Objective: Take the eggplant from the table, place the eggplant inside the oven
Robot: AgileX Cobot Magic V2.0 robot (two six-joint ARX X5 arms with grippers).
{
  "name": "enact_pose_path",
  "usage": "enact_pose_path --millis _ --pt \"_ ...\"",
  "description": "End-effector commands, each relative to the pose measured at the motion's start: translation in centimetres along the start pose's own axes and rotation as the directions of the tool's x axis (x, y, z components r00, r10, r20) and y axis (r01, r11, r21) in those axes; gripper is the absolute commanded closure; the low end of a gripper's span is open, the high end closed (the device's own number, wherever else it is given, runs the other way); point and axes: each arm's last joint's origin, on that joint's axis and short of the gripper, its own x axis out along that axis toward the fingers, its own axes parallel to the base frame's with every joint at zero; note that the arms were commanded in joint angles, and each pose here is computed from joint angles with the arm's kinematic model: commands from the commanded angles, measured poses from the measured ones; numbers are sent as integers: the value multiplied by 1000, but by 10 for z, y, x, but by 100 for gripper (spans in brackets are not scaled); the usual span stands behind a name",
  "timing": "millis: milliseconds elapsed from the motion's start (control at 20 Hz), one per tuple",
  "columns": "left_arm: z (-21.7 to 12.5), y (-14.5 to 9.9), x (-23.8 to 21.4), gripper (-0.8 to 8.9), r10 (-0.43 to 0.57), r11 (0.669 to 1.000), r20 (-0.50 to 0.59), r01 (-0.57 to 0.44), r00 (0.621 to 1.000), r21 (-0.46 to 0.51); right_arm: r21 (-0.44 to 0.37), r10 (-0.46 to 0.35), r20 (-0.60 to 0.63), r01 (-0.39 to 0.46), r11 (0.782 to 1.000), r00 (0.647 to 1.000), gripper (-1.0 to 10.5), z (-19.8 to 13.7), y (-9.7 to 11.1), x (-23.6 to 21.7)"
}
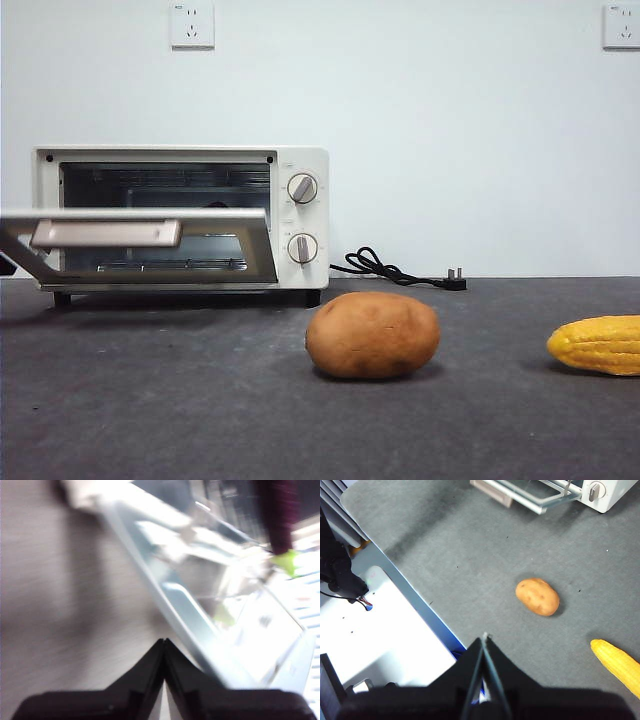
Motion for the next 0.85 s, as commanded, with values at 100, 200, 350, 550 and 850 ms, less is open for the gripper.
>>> enact_pose_path --millis 100,200,350,550,850 --pt "5 -13 -1 821 -32 999 11 32 999 32 13 -4 -28 4 1000 1000 957 -3 0 1" --pt "10 -19 -4 821 -31 998 27 30 999 60 13 -4 -29 4 1000 1000 957 -3 0 1" --pt "20 -28 -10 821 -31 995 62 26 998 94 15 -3 -28 4 1000 1000 957 -3 0 1" --pt "33 -44 -15 821 -39 987 107 22 993 158 15 -4 -29 4 1000 1000 957 -3 0 1" --pt "46 -64 -10 821 -19 963 167 -27 986 267 16 -3 -29 4 1000 1000 957 -3 0 1"
